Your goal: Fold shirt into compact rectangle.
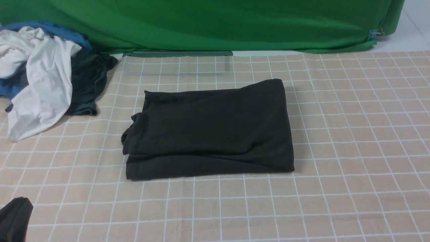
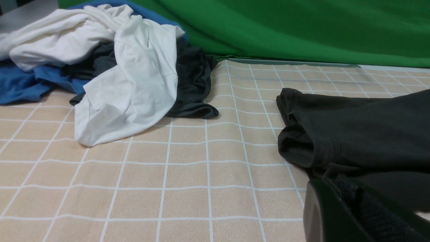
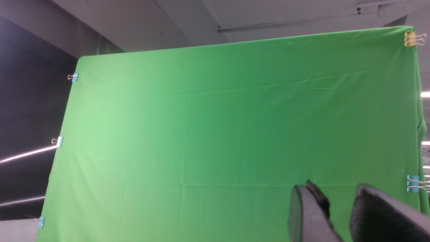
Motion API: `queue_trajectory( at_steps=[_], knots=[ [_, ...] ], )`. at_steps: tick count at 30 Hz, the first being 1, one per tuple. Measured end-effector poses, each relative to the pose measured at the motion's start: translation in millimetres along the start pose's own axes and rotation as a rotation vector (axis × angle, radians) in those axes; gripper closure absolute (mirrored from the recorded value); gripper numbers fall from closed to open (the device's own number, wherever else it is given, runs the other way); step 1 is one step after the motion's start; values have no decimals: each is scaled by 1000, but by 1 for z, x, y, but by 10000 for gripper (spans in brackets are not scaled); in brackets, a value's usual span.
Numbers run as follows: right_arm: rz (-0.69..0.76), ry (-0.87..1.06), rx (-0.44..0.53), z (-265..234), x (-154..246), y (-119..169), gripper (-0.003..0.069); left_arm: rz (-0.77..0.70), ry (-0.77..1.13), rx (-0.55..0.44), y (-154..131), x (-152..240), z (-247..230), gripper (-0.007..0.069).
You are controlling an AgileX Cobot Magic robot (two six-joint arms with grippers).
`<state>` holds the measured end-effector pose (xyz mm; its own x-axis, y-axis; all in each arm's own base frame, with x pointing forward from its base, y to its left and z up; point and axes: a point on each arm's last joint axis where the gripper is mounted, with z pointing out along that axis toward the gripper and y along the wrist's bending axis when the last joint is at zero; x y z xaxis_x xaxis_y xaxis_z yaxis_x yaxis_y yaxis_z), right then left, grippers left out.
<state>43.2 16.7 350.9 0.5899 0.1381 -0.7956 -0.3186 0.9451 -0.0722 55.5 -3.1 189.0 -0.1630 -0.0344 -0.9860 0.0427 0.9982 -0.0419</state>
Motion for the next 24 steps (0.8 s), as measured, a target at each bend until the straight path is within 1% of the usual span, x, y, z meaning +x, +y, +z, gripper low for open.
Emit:
queue_trajectory(
  at_steps=[9, 11, 12, 14, 17, 24],
  knots=[
    [0, 0, 0, 0, 0, 0, 422, 8, 0, -2, 0, 0, 0, 606],
    [-23, 0, -1, 0, 0, 0, 422, 8, 0, -2, 0, 0, 0, 606],
    [-105, 0, -1, 0, 0, 0, 422, 8, 0, -2, 0, 0, 0, 606],
    [-182, 0, -1, 0, 0, 0, 422, 9, 0, -2, 0, 0, 0, 606],
    [-238, 0, -1, 0, 0, 0, 422, 9, 0, -2, 0, 0, 0, 606],
    [-259, 0, -1, 0, 0, 0, 422, 9, 0, -2, 0, 0, 0, 606]
  ],
)
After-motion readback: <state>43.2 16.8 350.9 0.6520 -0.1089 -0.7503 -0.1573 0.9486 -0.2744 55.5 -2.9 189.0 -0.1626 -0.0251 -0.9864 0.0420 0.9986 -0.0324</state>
